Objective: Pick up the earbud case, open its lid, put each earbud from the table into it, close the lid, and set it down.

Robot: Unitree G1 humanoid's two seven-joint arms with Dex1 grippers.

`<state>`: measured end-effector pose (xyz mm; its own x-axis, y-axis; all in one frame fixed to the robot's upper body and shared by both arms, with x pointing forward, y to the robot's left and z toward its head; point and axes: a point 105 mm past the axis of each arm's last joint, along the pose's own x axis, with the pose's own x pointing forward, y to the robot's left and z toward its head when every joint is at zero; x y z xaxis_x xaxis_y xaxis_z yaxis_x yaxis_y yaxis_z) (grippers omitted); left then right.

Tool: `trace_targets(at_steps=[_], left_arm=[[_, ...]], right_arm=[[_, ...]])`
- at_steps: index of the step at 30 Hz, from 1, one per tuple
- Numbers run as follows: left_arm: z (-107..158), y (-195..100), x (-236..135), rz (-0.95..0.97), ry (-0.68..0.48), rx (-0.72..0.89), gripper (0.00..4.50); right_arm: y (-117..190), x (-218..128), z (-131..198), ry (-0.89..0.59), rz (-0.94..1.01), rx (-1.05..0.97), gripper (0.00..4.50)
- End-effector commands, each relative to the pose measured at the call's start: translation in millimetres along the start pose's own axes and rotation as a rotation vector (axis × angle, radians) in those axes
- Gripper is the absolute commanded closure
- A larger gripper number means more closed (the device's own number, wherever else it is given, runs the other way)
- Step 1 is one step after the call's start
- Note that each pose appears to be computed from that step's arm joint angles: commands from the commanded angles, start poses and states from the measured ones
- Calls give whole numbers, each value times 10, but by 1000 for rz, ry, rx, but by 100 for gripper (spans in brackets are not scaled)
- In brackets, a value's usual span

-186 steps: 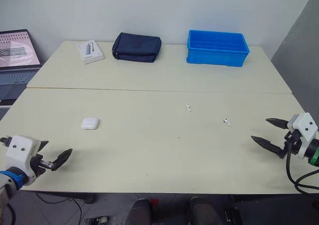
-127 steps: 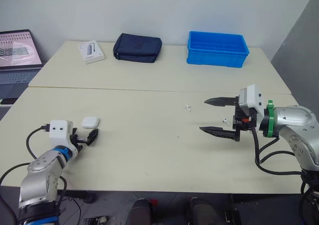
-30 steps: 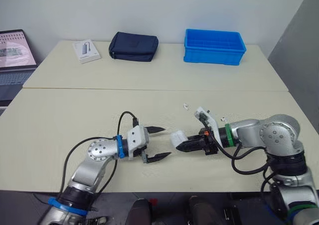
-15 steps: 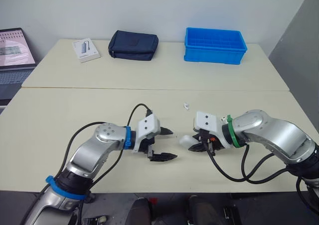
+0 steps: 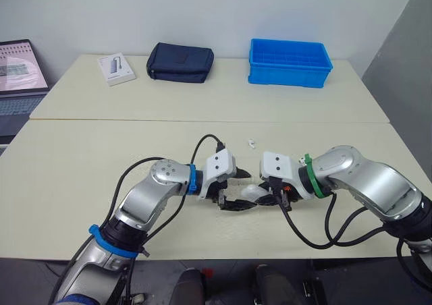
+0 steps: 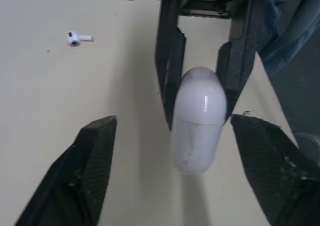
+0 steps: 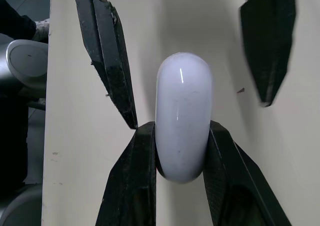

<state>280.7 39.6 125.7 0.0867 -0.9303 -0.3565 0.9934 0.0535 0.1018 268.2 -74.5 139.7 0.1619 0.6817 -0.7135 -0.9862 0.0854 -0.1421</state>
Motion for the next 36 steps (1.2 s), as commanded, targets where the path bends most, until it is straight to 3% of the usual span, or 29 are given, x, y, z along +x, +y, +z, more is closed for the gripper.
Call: trace_targets(at_steps=[1, 7, 20, 29, 33, 36], left_arm=[[93, -35, 22, -34, -15, 25, 190], [75, -62, 18, -52, 1, 24, 371], [44, -106, 14, -72, 13, 26, 372], [-78, -112, -69, -54, 22, -36, 372], [-98, -130, -114, -36, -53, -106, 372], [-57, -158, -125, -16, -202, -144, 372]], right_arm=[[-11, -52, 117, -24, -12, -51, 365], [-9, -49, 129, -28, -12, -64, 366], [29, -38, 136, -34, 9, -103, 366], [-35, -236, -13, 17, -33, -99, 54], [-155, -408, 10, 1, -122, -185, 50], [-153, -483, 211, -137, -158, -284, 50]])
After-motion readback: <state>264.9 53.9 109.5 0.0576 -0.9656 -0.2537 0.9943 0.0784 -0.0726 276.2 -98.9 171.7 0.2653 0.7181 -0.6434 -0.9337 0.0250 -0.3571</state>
